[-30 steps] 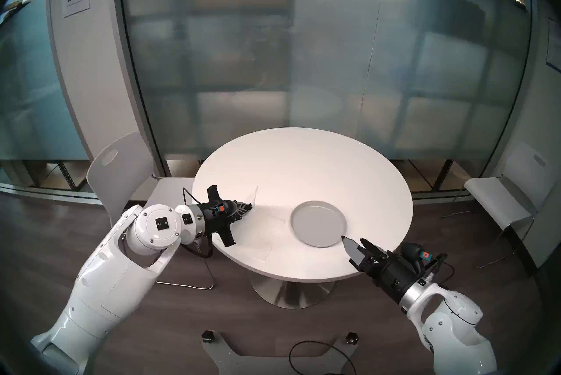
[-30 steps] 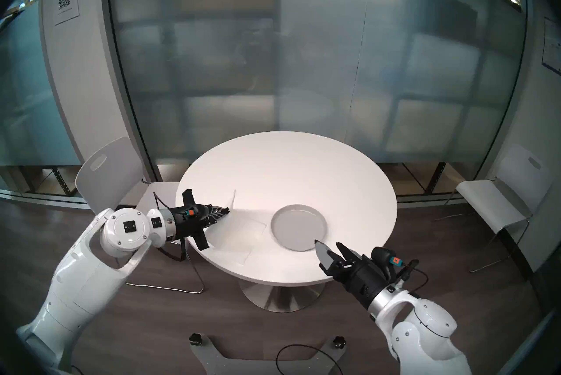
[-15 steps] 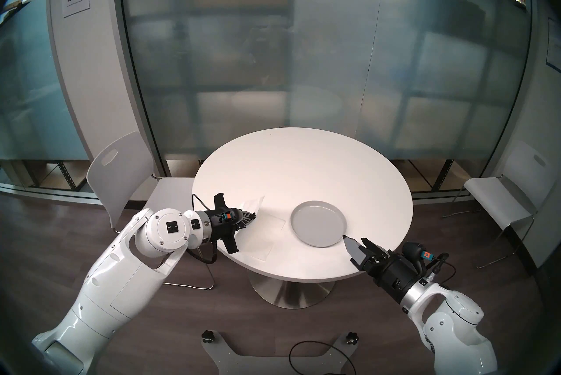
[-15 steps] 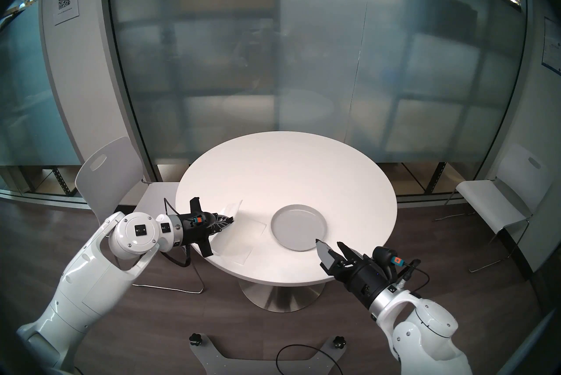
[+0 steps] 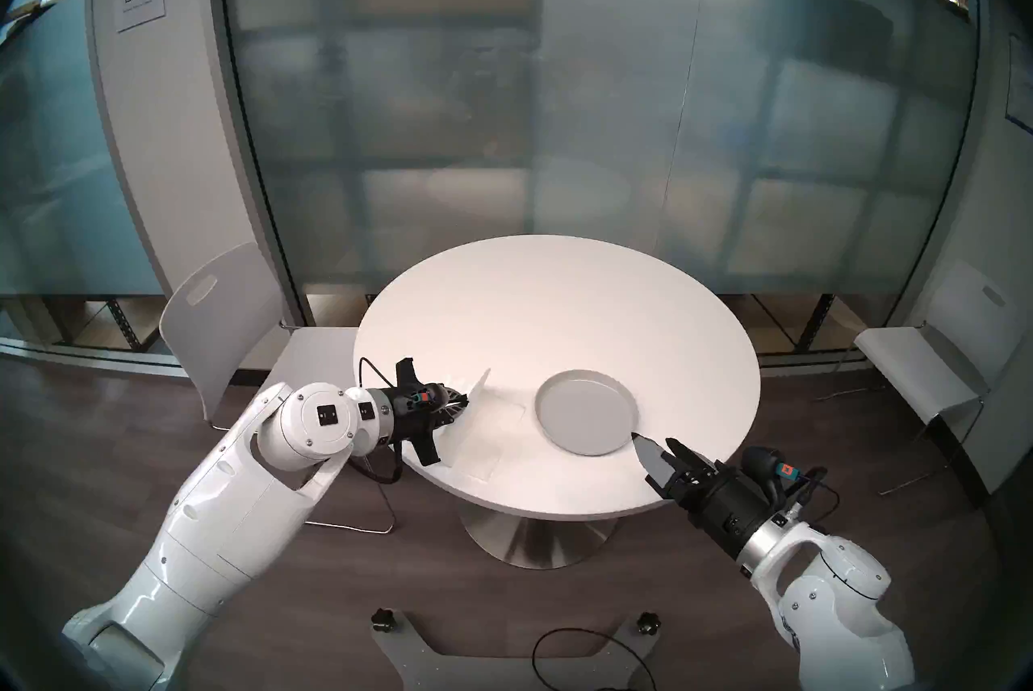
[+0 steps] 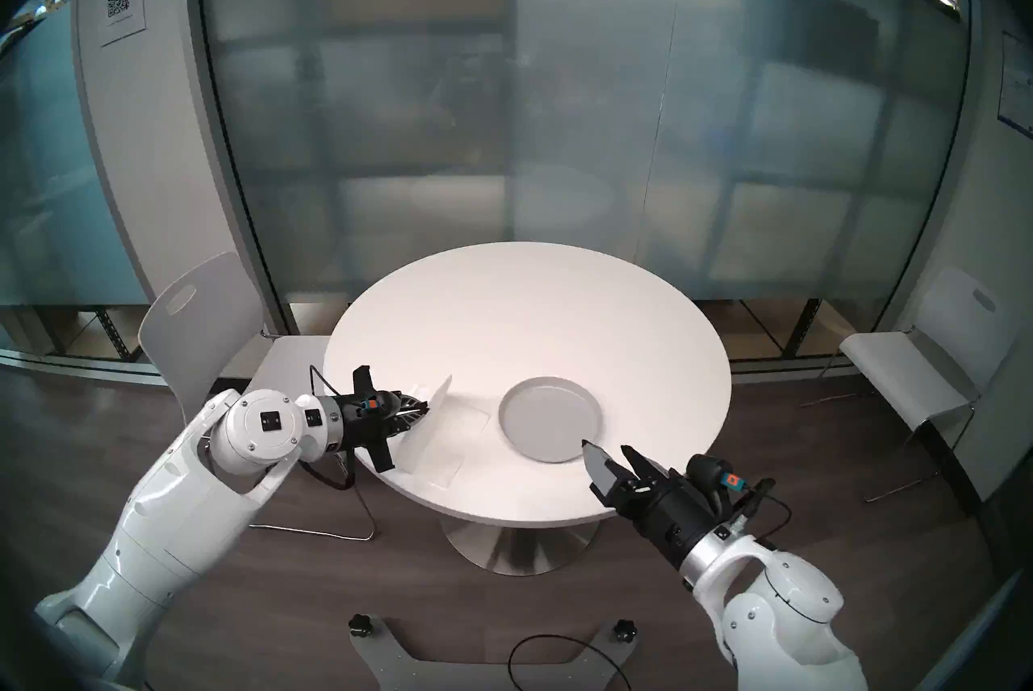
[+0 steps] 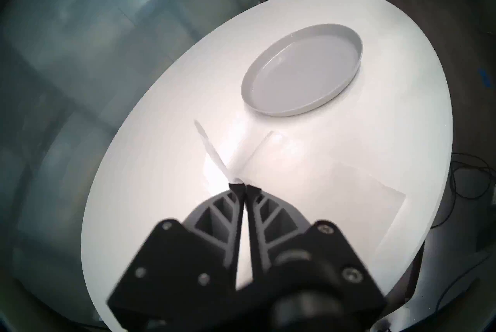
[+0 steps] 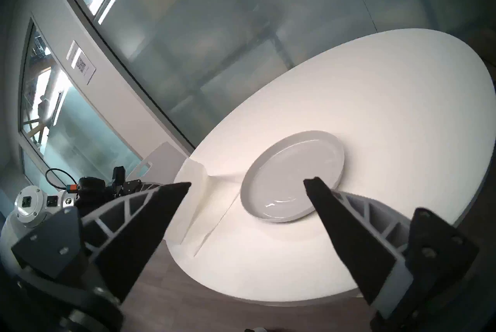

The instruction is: Fold the napkin in half twice and place it beside the plate

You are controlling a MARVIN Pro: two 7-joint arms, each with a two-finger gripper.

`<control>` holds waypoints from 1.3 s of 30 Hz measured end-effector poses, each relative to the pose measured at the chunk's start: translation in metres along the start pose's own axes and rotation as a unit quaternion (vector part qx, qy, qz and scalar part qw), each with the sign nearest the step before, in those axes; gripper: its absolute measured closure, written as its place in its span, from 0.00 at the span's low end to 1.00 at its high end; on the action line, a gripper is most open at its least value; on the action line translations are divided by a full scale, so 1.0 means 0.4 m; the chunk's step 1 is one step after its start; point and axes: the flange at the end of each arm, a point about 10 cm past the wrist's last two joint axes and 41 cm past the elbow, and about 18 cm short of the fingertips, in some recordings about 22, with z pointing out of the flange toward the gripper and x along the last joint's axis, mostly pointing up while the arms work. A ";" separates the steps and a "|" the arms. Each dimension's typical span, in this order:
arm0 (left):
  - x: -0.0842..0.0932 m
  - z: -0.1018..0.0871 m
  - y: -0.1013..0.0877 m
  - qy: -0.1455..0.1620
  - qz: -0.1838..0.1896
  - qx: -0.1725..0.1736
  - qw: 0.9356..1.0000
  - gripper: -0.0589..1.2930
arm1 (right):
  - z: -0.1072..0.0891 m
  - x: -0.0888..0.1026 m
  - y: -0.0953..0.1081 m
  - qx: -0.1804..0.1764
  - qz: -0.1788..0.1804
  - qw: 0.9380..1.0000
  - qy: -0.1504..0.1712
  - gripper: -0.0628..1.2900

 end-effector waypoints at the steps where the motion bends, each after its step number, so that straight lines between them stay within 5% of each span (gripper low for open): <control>1: 0.002 0.000 -0.001 0.001 -0.001 0.000 1.000 0.83 | 0.000 0.000 0.000 0.000 0.000 1.000 0.000 0.05; 12: 0.014 0.006 -0.004 0.004 -0.021 -0.004 1.000 0.66 | 0.000 -0.001 0.001 0.000 0.001 1.000 0.001 0.05; 20: 0.021 0.010 -0.003 0.005 -0.032 -0.010 0.999 0.31 | 0.000 0.000 0.002 -0.001 0.001 1.000 0.001 0.05; 28: 0.021 0.009 -0.003 0.001 -0.037 -0.012 0.999 0.30 | -0.001 0.002 0.003 0.000 0.000 1.000 0.002 0.05; 29: 0.020 0.009 -0.002 0.001 -0.037 -0.012 0.999 0.32 | -0.001 0.002 0.003 0.000 0.000 1.000 0.002 0.05; 32: 0.018 0.010 0.003 -0.001 -0.038 -0.014 0.999 0.72 | -0.002 0.002 0.003 0.001 0.000 1.000 0.002 0.05; 34: 0.016 0.010 0.008 -0.003 -0.037 -0.016 0.999 0.90 | -0.002 0.003 0.004 0.001 0.000 1.000 0.002 0.05; 39: 0.005 0.014 0.036 -0.011 -0.032 -0.028 0.999 0.91 | -0.005 0.003 0.004 0.001 -0.001 1.000 0.002 0.05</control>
